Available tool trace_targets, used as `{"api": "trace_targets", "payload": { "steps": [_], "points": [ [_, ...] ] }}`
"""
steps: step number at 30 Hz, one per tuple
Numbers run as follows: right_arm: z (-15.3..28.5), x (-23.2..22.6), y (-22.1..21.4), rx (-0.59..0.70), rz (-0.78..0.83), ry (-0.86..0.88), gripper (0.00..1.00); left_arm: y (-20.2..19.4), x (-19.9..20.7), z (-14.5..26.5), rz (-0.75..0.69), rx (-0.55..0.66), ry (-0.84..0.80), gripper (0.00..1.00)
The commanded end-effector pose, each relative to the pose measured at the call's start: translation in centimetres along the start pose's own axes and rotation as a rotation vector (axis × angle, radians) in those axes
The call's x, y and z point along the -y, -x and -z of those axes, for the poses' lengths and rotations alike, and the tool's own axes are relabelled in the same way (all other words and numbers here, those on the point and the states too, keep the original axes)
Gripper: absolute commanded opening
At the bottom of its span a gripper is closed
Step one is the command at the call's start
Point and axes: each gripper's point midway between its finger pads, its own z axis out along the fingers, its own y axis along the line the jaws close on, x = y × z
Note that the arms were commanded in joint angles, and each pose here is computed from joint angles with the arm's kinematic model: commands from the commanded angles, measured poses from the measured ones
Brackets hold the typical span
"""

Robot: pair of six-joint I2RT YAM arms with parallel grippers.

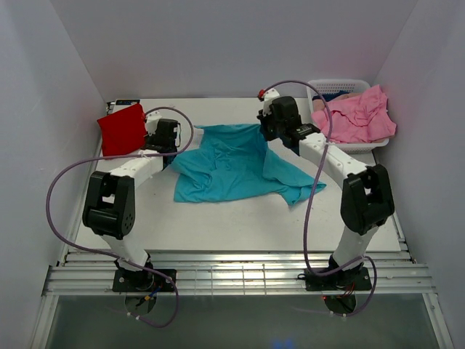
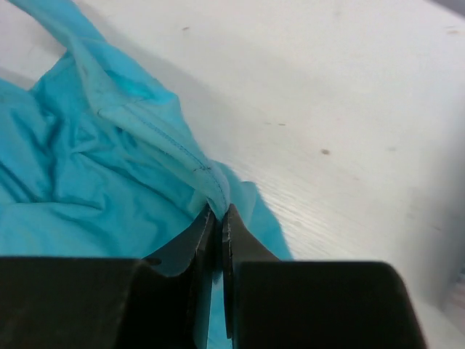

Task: Fold and stack the t-shirts
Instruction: Flatten out the tshirt

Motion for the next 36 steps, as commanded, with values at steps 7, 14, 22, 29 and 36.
{"api": "trace_targets", "payload": {
  "steps": [7,14,22,29,36],
  "points": [
    [7.2,7.0,-3.9,-0.137,0.046,-0.359,0.08,4.1,-1.1,3.1,0.059,0.096,0.007,0.21],
    [13.4,10.6,-6.5,-0.251,-0.013,-0.627,0.08,3.7,-2.3,3.0,0.065,0.108,0.061,0.21],
    [13.4,9.6,-6.7,-0.279,-0.072,-0.554,0.58,2.0,-1.7,2.0,0.048,0.062,0.052,0.2],
    [7.0,9.5,-2.0,-0.185,-0.133,-0.366,0.64,-0.5,-1.2,0.5,-0.009,-0.01,0.06,0.22],
    [0.5,9.6,0.0,-0.15,-0.146,-0.22,0.63,-1.8,-1.6,-0.5,-0.042,-0.038,0.104,0.76]
  ]
}}
